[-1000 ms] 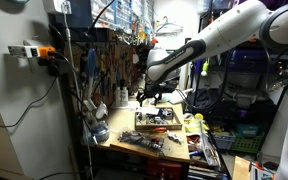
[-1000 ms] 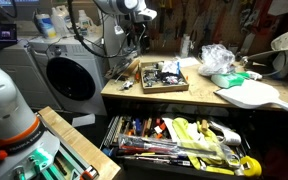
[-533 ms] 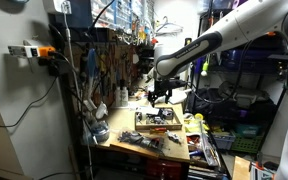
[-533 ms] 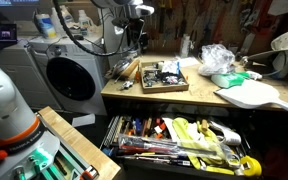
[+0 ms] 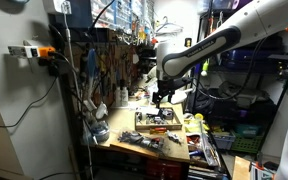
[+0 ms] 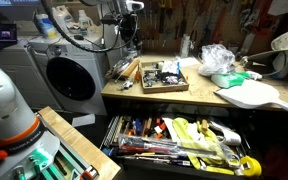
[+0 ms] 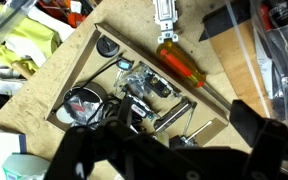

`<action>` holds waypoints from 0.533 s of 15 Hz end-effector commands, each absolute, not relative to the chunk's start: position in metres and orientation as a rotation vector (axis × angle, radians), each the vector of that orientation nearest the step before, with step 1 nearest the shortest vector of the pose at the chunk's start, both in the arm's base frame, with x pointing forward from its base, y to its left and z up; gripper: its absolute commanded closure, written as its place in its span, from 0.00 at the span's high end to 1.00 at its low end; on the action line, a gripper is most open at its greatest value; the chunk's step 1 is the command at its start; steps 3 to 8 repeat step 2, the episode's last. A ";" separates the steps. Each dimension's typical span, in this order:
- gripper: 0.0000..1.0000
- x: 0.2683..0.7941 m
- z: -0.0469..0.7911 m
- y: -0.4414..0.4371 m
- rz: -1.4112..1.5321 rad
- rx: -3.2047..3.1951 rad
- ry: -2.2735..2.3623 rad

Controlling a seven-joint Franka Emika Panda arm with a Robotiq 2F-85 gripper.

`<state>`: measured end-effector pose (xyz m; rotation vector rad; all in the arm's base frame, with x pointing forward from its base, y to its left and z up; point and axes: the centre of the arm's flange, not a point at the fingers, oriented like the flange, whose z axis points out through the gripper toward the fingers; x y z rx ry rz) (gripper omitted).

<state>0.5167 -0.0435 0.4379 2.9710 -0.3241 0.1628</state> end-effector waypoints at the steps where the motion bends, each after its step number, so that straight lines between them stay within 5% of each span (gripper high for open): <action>1: 1.00 0.516 0.438 -0.044 0.162 2.971 -0.321; 8: 1.00 0.516 0.438 -0.044 0.162 2.970 -0.320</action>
